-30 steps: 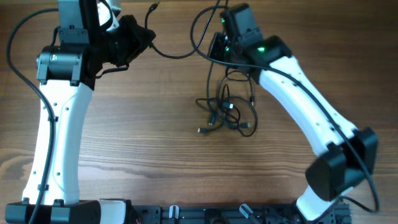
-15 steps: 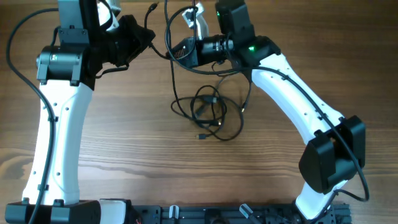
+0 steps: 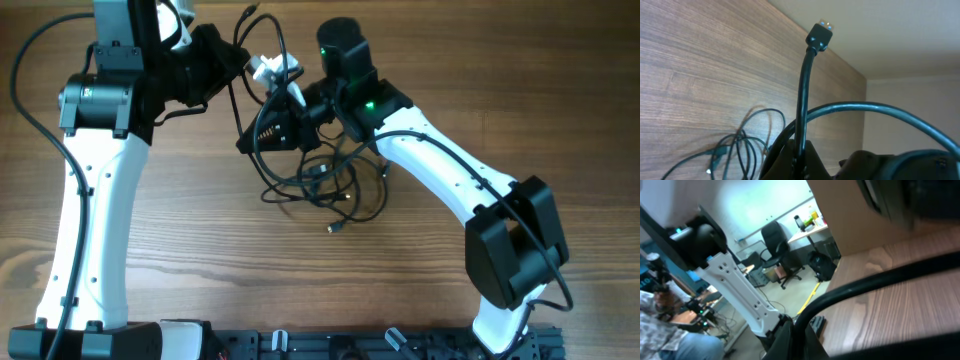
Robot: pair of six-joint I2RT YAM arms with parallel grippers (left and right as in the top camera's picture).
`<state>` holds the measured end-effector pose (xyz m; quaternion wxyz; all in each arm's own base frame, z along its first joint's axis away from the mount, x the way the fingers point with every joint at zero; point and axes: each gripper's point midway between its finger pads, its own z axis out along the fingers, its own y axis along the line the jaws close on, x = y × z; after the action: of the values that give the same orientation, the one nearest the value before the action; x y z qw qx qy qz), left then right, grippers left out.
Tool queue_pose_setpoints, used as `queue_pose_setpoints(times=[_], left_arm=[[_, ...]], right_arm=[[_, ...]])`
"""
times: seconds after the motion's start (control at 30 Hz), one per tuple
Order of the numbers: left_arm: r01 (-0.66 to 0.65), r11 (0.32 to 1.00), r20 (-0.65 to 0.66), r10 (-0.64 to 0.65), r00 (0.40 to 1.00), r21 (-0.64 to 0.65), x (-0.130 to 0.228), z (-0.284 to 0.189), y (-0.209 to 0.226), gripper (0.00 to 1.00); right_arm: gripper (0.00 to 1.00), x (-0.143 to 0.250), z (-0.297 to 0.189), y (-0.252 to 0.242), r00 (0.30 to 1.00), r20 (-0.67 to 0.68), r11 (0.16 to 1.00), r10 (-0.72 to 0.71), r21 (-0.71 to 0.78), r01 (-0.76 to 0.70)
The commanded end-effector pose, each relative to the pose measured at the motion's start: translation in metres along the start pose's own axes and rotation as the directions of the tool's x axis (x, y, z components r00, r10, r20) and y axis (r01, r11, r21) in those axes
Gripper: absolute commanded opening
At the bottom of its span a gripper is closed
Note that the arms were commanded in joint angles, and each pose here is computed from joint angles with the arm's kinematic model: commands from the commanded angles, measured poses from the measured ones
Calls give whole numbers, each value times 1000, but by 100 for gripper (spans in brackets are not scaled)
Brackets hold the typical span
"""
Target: Untangle cables
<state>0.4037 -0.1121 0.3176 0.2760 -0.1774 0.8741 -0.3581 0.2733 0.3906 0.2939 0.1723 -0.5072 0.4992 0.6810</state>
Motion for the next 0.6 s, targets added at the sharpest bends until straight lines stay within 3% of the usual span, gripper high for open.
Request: queue_pose_setpoints(times=[0.0, 0.1, 0.17, 0.23, 0.33, 0.4, 0.5, 0.53, 0.57], left_arm=[[-18, 1000, 0, 18, 1000, -13, -1, 3, 3, 4], [-18, 1000, 5, 18, 1000, -18, -2, 3, 4, 4], [-20, 1000, 12, 21, 1000, -18, -3, 3, 3, 4], [-23, 1000, 17, 23, 1000, -19, -4, 3, 3, 4], [-17, 997, 52, 21, 998, -74, -10, 3, 13, 4], [13, 984, 97, 5, 995, -177, -16, 1, 33, 4], [197, 901, 217, -119, 969, -387, -20, -10, 81, 4], [209, 886, 215, -129, 968, -413, -18, -10, 87, 25], [212, 880, 196, -140, 971, -424, -15, -6, 91, 53]], right_arm=[[4, -17, -23, -9, 982, 53, 981, 183, 63, -186], [4, -2, -46, -50, 942, 147, 910, 302, 250, -331], [4, 31, -62, -85, 909, 180, 787, 377, 456, -416], [4, 73, -91, -115, 859, 214, 563, 466, 677, -474], [4, 97, -115, -127, 826, 246, 395, 507, 785, -477], [4, 107, -129, -130, 802, 282, 294, 526, 825, -482], [4, 95, -145, -124, 803, 318, 197, 504, 863, -466], [4, 81, -152, -117, 822, 321, 178, 471, 878, -445], [5, 64, -156, -107, 847, 316, 176, 428, 890, -421]])
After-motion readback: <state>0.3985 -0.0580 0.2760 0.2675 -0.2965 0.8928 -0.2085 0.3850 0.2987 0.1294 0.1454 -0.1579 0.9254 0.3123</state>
